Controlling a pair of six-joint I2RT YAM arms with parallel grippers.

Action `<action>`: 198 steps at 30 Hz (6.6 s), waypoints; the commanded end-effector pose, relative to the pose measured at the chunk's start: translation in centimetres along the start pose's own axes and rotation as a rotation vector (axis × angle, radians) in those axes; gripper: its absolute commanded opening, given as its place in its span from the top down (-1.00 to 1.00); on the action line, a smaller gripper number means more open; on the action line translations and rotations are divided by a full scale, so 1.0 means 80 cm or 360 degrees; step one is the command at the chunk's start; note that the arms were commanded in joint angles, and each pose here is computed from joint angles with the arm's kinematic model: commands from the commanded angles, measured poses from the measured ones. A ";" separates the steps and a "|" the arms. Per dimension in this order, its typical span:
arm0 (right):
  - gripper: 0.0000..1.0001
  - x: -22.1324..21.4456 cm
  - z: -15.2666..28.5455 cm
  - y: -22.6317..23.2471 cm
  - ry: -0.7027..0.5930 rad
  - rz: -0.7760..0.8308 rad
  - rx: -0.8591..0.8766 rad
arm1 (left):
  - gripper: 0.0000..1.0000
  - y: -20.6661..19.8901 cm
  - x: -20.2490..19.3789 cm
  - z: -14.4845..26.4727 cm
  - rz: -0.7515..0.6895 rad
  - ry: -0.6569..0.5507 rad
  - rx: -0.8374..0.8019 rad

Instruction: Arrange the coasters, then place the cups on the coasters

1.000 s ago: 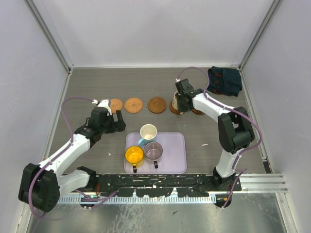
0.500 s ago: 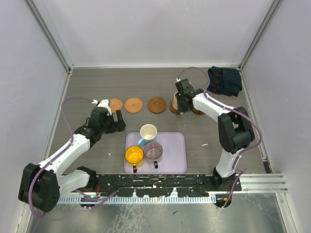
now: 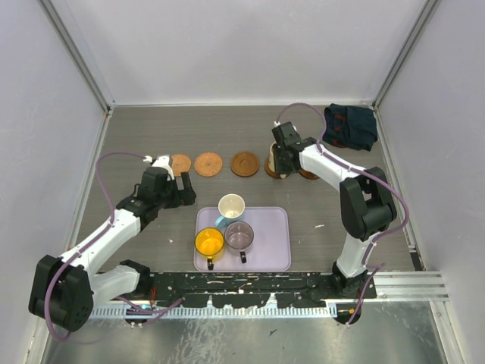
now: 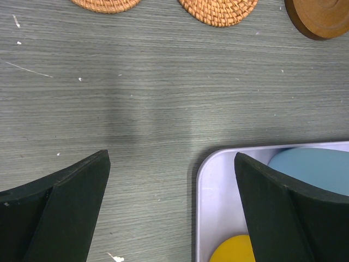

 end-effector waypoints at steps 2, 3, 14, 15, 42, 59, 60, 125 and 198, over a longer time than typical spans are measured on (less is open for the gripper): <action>0.17 0.031 0.017 0.015 -0.0137 -0.0027 0.0024 | -0.96 -0.006 0.029 0.001 0.0025 -0.0122 -0.0028; 0.16 0.031 0.016 0.017 -0.0135 -0.0025 0.0026 | -0.96 -0.006 0.028 0.001 0.0025 -0.0119 -0.0029; -0.05 0.041 0.027 0.013 -0.0203 -0.0048 -0.0060 | -0.96 -0.006 0.025 0.002 0.0025 -0.0114 -0.0033; -0.08 0.040 0.030 0.012 -0.0211 -0.0051 -0.0063 | -0.96 -0.006 0.025 0.002 0.0024 -0.0114 -0.0034; -1.00 0.075 0.187 -0.064 -0.0876 -0.0368 -0.0328 | -0.96 -0.022 0.041 0.014 -0.0004 -0.0218 -0.0167; -0.87 0.054 0.185 -0.068 -0.1052 -0.0506 -0.0117 | -0.96 -0.059 0.043 0.042 -0.0148 -0.0176 -0.0495; -0.86 0.052 0.185 -0.069 -0.1039 -0.0495 -0.0122 | -0.96 -0.064 0.042 0.047 -0.0184 -0.0192 -0.0532; -0.75 0.017 0.162 -0.050 -0.0896 -0.0558 0.0097 | 0.17 -0.161 -0.045 0.042 -0.0685 0.0226 -0.0794; -0.48 -0.112 0.104 -0.054 -0.0659 -0.0367 0.0075 | 1.00 -0.261 0.198 -0.102 -0.0403 -0.0711 -0.0074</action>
Point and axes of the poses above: each gripper's point midway between its finger pads, its own z axis back along the fingers, its own y axis along the line the jaws close on, x = y × z, the point moved 3 cm from there along z, back along the fingers, and after that the axes turned 9 degrees about -z, right-handed, at the moved point
